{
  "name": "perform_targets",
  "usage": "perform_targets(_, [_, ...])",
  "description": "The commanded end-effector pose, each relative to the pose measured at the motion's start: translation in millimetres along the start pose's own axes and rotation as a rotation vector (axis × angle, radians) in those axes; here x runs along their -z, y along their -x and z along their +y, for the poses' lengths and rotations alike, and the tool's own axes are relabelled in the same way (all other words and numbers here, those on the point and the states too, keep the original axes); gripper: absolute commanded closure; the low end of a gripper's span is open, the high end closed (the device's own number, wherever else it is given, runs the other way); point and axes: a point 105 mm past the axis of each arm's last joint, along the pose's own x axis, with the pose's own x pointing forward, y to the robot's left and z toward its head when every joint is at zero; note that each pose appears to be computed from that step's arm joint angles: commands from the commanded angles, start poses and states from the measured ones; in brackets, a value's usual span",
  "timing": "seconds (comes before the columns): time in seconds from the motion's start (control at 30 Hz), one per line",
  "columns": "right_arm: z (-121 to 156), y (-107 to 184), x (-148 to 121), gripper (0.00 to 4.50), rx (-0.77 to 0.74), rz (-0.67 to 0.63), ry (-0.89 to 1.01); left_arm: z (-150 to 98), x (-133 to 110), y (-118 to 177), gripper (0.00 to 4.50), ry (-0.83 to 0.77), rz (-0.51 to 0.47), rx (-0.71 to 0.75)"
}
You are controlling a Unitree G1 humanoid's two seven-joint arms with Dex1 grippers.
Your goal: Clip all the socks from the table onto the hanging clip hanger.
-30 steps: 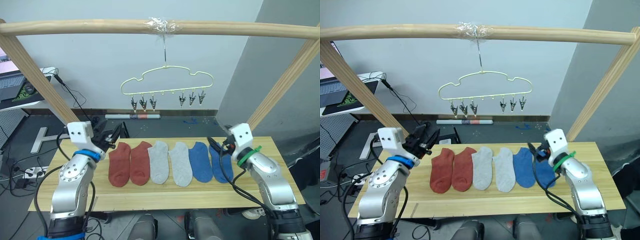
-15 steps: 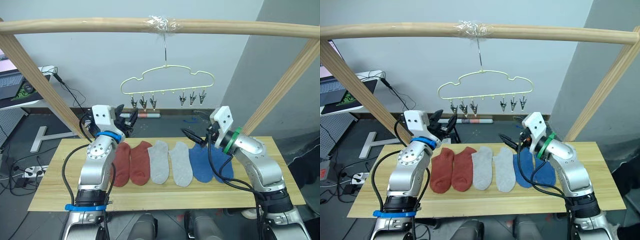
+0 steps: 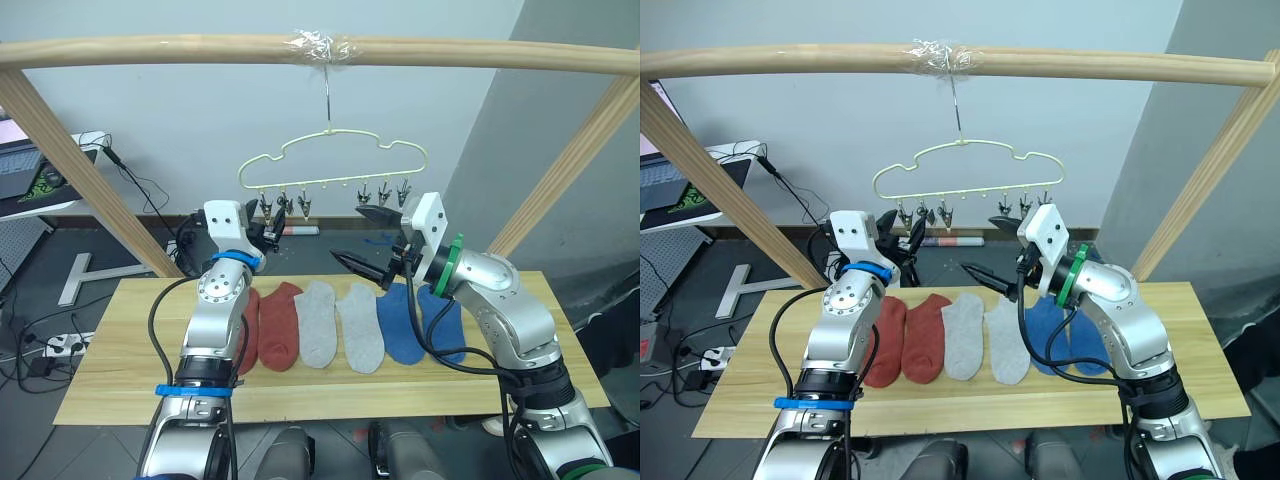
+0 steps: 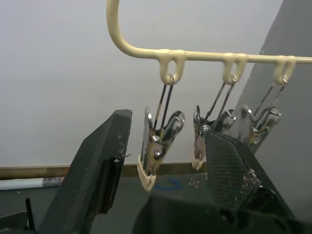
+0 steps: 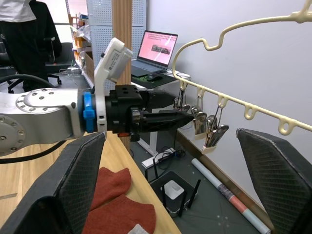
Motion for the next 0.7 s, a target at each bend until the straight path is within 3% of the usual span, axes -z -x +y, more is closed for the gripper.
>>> perform_targets(0.03, [1,-2,-17,0.00,-0.011,-0.050,0.016,2,-15,-3,1.77,-0.032,-0.061,-0.026])
perform_targets(0.57, [0,0,-21,0.00,-0.001,-0.058,0.006,6,-22,20,1.77,0.052,-0.096,-0.019])
perform_targets(0.7, [0,-1,-22,0.00,-0.013,-0.063,-0.005,7,-10,30,1.77,0.030,-0.059,-0.039])
